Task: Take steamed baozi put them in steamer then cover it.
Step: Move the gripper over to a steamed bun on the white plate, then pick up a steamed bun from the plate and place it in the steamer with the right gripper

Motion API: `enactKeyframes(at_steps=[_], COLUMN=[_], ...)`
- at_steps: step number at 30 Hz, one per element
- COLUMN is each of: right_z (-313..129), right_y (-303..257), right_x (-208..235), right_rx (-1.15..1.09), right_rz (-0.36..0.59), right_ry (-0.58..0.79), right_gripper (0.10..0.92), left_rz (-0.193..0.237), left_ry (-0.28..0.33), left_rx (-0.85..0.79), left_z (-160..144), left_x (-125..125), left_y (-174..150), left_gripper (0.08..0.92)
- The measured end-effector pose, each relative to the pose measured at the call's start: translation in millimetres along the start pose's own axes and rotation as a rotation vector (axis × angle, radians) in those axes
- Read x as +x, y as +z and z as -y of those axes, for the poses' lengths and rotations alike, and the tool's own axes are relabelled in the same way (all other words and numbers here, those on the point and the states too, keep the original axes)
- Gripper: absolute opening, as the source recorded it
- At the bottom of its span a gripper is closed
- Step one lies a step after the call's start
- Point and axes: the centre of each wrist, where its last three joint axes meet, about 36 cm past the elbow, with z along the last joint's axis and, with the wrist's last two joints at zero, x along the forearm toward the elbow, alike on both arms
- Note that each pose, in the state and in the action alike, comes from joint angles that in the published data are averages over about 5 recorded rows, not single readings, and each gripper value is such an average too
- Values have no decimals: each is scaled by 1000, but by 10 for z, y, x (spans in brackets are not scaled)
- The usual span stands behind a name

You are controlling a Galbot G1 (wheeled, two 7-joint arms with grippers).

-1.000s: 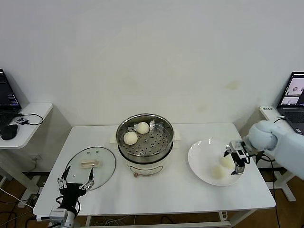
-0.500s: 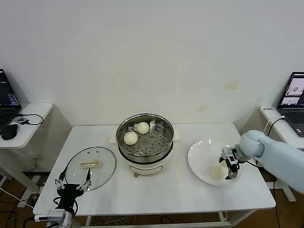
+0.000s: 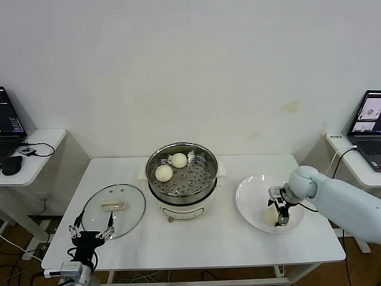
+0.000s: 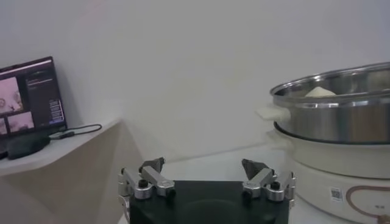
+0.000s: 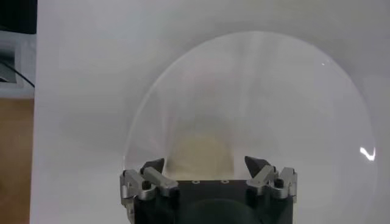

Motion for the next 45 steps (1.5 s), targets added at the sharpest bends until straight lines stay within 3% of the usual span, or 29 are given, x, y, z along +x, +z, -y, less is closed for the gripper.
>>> enactKeyframes(at_steps=[11, 23, 35, 45], right_z=[46, 173, 584, 1061], right_y=[-23, -43, -405, -1096], right_x=[44, 415, 1260, 2110], right_rx=[-3, -5, 57, 149], right_rz=[3, 21, 83, 140], right_ry=[0, 29, 123, 238], right_gripper=[594, 585, 585, 593], left_rz=[0, 12, 27, 30], left_ry=[-1, 1, 4, 4], left_rx=[4, -2, 0, 4], left_z=[11, -11, -28, -17], left_x=[4, -6, -11, -2], left_y=[-3, -45, -122, -126], left_gripper=[823, 823, 823, 823])
